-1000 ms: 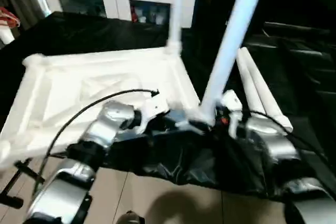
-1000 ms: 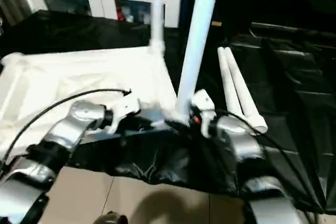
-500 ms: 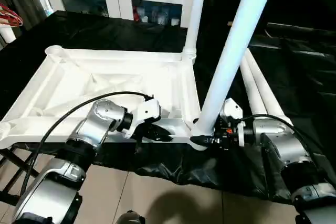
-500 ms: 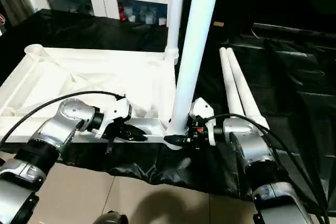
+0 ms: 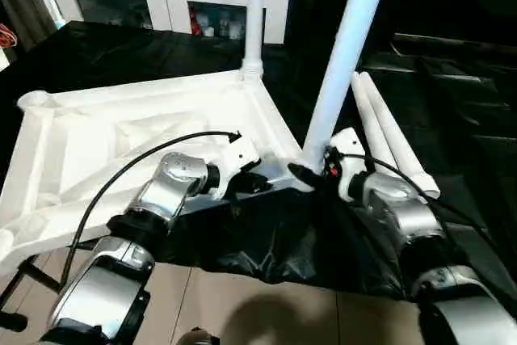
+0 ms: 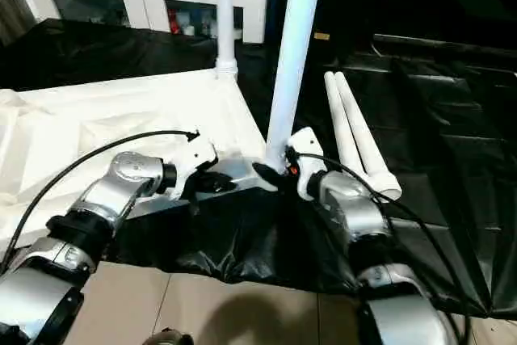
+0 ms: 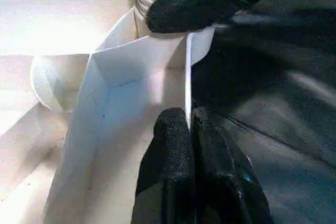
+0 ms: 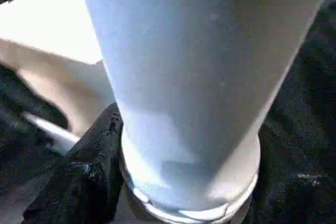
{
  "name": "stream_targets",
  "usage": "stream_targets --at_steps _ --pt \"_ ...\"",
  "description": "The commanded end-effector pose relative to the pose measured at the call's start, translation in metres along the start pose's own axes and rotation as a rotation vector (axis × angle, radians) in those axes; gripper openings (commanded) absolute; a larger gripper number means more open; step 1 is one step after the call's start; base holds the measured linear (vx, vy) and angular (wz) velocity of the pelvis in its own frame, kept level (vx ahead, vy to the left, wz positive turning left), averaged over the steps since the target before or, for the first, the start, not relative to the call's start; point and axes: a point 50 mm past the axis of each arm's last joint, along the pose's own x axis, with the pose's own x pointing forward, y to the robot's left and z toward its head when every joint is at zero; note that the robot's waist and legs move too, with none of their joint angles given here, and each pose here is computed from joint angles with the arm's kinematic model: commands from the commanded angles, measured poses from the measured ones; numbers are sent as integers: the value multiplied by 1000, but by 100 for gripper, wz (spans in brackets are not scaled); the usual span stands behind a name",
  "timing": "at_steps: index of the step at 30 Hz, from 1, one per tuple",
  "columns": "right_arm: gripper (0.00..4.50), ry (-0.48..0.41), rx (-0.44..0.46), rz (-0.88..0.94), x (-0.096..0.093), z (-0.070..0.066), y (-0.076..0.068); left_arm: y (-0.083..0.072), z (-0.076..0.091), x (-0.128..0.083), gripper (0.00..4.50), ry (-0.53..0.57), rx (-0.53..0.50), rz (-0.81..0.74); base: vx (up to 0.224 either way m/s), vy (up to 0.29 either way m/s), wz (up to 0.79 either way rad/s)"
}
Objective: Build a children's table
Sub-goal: Rotate leg to tighten
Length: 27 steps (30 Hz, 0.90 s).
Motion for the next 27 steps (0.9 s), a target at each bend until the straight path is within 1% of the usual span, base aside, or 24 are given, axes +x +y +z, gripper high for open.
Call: stream_targets --at_steps 1,2,3,5,6,8,10,13,16,19,22,23,24,26,27 --pt "333 69 48 2 13 -17 21 5 30 9 0 -75 23 89 0 0 0" --pt "347 30 53 -51 22 -11 26 1 33 16 0 -80 17 114 0 0 0" --pt "353 23 60 -43 22 -10 27 0 33 17 0 -81 20 109 0 0 0" --pt "383 3 81 -20 24 -8 30 -2 32 18 0 -85 29 93 0 0 0" --pt "392 2 75 -11 24 -7 31 -3 32 18 0 -87 32 82 0 0 0" --pt "396 -4 55 23 24 -5 30 -5 31 16 0 -96 49 43 0 0 0" --pt "396 -9 24 94 20 -5 31 -8 29 14 0 -102 71 -12 0 0 0" --pt "396 -11 9 133 18 -5 31 -10 27 12 0 -99 73 -33 0 0 0" --pt "396 -12 -59 301 8 -7 33 -14 23 6 0 -97 110 -122 0 0 0" --pt "396 -10 -78 351 3 -8 32 -14 21 3 0 -90 117 -148 0 0 0" --pt "396 7 -123 512 -13 -9 31 -13 13 -6 0 -60 137 -214 0 0 0" --pt "396 7 -123 512 -13 -9 31 -13 13 -6 0 -60 137 -214 0 0 0" --pt "396 30 -167 607 -24 -11 30 -12 8 -14 0 -38 135 -266 0 0 0" --pt "396 50 -174 651 -29 -13 29 -11 6 -19 0 -28 132 -290 0 0 0" --pt "372 60 -182 671 -32 -14 29 -10 4 -22 0 -19 132 -302 0 0 0"
